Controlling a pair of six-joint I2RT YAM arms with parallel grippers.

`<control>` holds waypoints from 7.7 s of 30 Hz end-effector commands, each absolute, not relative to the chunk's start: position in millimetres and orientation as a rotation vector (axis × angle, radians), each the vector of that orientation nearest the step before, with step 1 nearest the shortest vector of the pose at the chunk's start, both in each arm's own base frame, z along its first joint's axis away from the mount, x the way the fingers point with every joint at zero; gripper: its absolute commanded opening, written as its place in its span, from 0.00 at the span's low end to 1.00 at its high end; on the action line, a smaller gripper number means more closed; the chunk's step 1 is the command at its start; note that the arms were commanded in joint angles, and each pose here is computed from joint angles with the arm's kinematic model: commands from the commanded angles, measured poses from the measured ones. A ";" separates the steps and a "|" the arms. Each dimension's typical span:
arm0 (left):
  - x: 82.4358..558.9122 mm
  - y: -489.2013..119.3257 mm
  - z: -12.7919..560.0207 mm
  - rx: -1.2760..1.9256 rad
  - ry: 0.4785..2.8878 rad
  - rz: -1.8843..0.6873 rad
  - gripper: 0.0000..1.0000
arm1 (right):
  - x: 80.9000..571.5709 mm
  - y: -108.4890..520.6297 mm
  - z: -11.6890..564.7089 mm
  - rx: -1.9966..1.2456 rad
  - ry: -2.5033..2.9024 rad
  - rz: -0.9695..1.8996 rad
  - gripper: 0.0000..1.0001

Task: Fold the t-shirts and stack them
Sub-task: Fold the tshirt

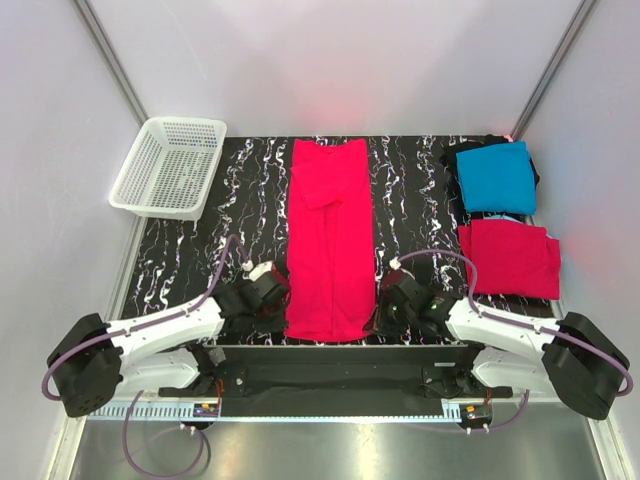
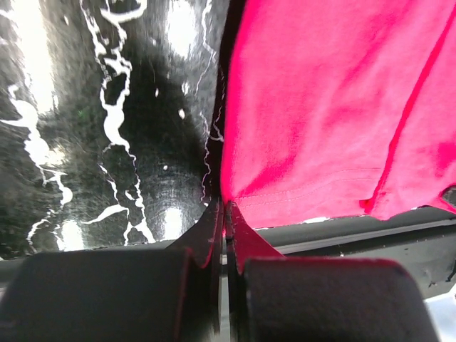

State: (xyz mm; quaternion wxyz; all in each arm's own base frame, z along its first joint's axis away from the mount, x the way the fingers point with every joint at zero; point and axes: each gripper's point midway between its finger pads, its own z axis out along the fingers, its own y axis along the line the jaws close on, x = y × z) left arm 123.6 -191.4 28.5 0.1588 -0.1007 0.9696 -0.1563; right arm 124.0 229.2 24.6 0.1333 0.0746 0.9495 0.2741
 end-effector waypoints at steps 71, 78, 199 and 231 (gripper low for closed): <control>544.5 -184.8 88.9 -0.254 2.403 -0.156 0.59 | 559.4 233.3 105.1 -0.067 2.311 0.671 0.52; 547.5 -168.8 129.0 -0.362 2.216 -0.198 0.61 | 568.0 239.5 125.3 -0.097 2.260 0.718 0.52; 508.8 -218.3 143.0 -0.296 2.299 -0.479 0.00 | 509.0 275.2 98.5 -0.136 2.363 0.977 0.00; 514.3 -224.3 75.1 -0.387 2.509 -0.393 0.08 | 509.8 274.1 82.7 -0.126 2.395 0.957 0.11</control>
